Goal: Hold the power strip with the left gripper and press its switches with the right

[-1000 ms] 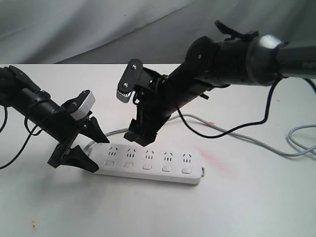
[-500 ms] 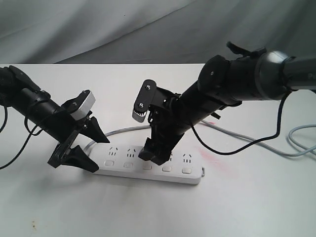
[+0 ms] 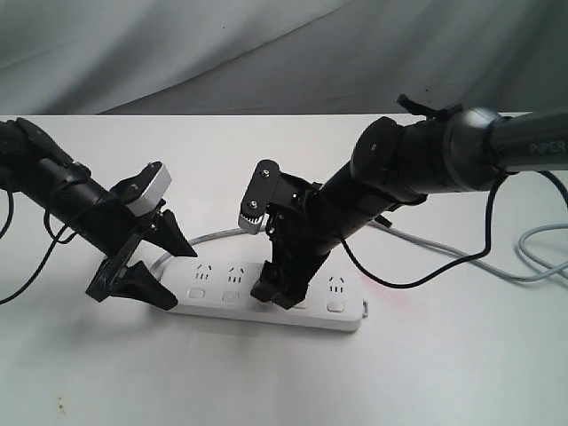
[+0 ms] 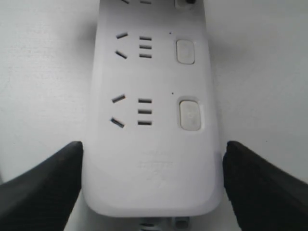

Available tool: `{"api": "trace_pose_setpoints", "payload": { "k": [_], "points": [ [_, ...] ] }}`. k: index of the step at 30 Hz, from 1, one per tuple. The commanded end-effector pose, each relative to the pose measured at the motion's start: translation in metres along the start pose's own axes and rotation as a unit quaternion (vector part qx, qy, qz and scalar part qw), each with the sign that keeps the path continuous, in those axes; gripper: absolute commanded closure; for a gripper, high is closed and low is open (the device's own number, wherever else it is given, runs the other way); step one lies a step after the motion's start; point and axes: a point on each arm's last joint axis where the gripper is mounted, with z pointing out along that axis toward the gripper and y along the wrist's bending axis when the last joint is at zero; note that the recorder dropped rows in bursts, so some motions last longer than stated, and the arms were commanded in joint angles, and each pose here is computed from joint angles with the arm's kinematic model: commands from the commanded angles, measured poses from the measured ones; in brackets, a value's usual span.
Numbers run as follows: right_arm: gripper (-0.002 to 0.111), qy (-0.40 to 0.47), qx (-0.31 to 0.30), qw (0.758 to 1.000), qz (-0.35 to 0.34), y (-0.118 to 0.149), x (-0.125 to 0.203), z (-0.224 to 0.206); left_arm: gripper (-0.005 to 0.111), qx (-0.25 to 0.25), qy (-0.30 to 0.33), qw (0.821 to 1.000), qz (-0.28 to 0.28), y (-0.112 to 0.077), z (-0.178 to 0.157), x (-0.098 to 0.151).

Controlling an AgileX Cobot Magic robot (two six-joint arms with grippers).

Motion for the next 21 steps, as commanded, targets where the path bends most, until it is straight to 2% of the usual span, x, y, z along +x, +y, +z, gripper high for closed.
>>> {"api": "trace_pose_setpoints", "payload": {
  "k": [1, 10, 21],
  "points": [
    [0.031, 0.002, 0.0, 1.0, -0.004, 0.0, 0.001, 0.0, 0.083, 0.0, -0.006, 1.0, 0.003, 0.001, -0.001, -0.003],
    [0.031, 0.036, -0.019, 0.999, -0.012, 0.003, 0.018, 0.019, 0.083, 0.0, -0.006, 1.0, 0.003, 0.001, -0.001, -0.003],
    [0.031, 0.06, -0.002, 0.998, -0.03, 0.001, 0.025, 0.021, 0.083, 0.0, -0.006, 1.0, 0.003, 0.001, -0.001, -0.003]
  ]
}}
